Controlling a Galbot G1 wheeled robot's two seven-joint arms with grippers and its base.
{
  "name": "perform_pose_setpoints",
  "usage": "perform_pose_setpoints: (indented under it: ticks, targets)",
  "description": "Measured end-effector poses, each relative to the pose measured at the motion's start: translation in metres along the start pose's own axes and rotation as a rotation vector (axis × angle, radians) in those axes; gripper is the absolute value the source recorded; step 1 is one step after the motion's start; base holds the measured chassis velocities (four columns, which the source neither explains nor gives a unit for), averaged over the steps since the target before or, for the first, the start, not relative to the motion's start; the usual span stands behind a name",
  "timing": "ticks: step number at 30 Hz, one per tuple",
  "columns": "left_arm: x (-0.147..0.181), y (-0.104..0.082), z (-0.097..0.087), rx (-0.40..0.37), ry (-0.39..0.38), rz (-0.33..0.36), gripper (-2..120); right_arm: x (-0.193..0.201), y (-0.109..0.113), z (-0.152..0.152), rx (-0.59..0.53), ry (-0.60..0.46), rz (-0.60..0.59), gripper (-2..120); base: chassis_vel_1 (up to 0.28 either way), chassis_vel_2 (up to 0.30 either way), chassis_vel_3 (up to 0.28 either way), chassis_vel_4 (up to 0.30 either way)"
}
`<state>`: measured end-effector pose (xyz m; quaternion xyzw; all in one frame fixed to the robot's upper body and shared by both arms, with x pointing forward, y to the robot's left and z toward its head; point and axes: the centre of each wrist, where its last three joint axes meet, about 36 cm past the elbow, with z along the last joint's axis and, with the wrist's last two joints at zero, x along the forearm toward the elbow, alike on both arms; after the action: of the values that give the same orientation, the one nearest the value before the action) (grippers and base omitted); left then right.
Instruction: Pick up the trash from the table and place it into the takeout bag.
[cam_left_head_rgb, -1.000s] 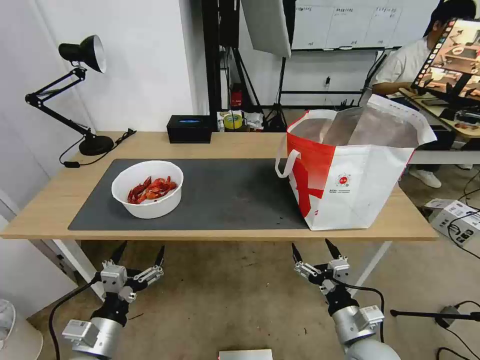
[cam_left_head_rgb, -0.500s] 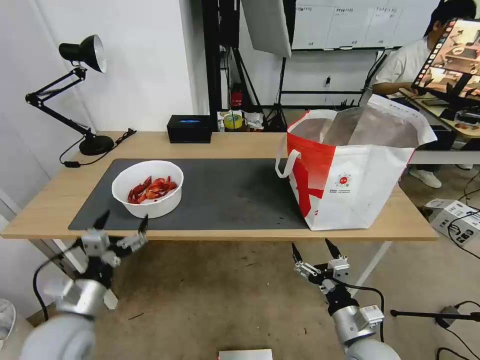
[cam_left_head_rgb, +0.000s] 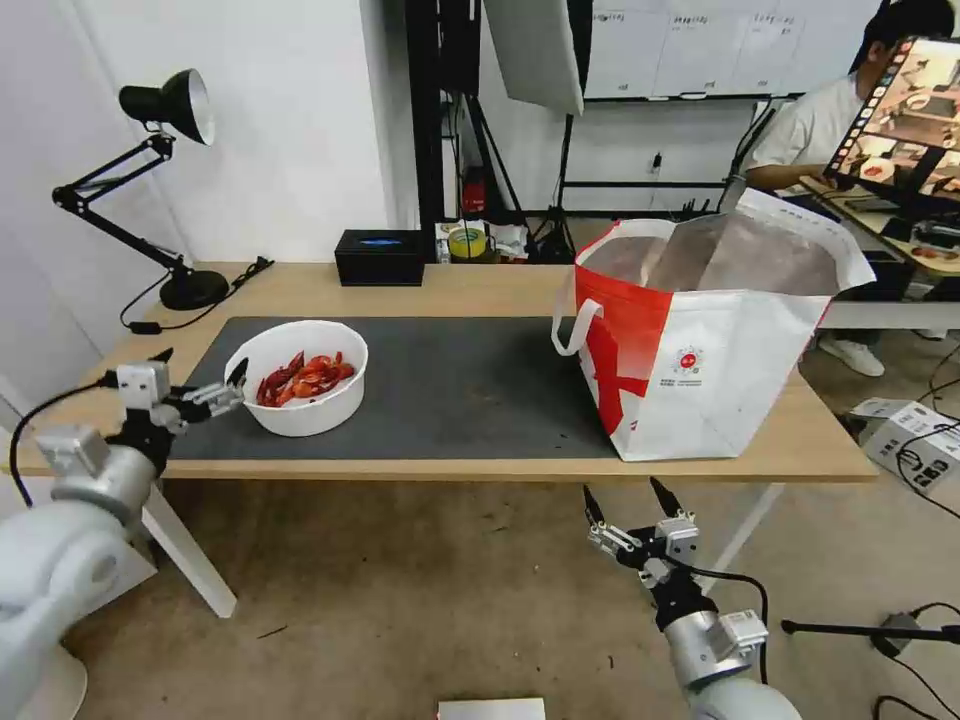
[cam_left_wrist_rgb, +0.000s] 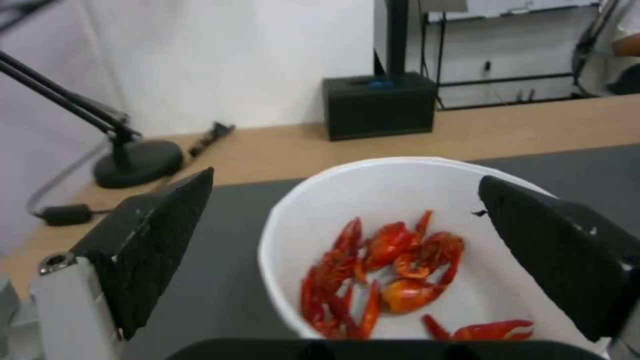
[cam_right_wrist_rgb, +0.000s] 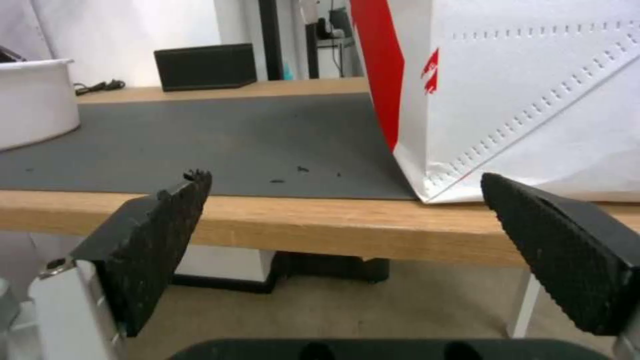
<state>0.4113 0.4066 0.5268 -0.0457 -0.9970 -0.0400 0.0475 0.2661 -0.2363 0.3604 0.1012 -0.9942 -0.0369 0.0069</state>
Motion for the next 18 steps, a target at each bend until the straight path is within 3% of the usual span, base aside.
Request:
perform_pose_setpoints:
  ticks: [2, 7, 8, 14, 18]
  targets:
    - [-0.014, 0.001, -0.009, 0.022, 0.037, 0.018, 100, 0.0, 0.0, 0.0, 0.0, 0.0, 0.0, 100, 0.0, 0.0, 0.0, 0.0]
    - [-0.027, 0.004, -0.011, 0.039, 0.115, 0.033, 100, 0.0, 0.0, 0.0, 0.0, 0.0, 0.0, 100, 0.0, 0.0, 0.0, 0.0]
    - [-0.033, 0.006, -0.012, 0.048, 0.164, 0.037, 100, 0.0, 0.0, 0.0, 0.0, 0.0, 0.0, 100, 0.0, 0.0, 0.0, 0.0]
    - [-0.051, 0.019, -0.015, 0.06, 0.313, -0.018, 100, 0.0, 0.0, 0.0, 0.0, 0.0, 0.0, 100, 0.0, 0.0, 0.0, 0.0]
    - [-0.056, 0.026, -0.015, 0.074, 0.355, -0.034, 100, 0.0, 0.0, 0.0, 0.0, 0.0, 0.0, 100, 0.0, 0.0, 0.0, 0.0]
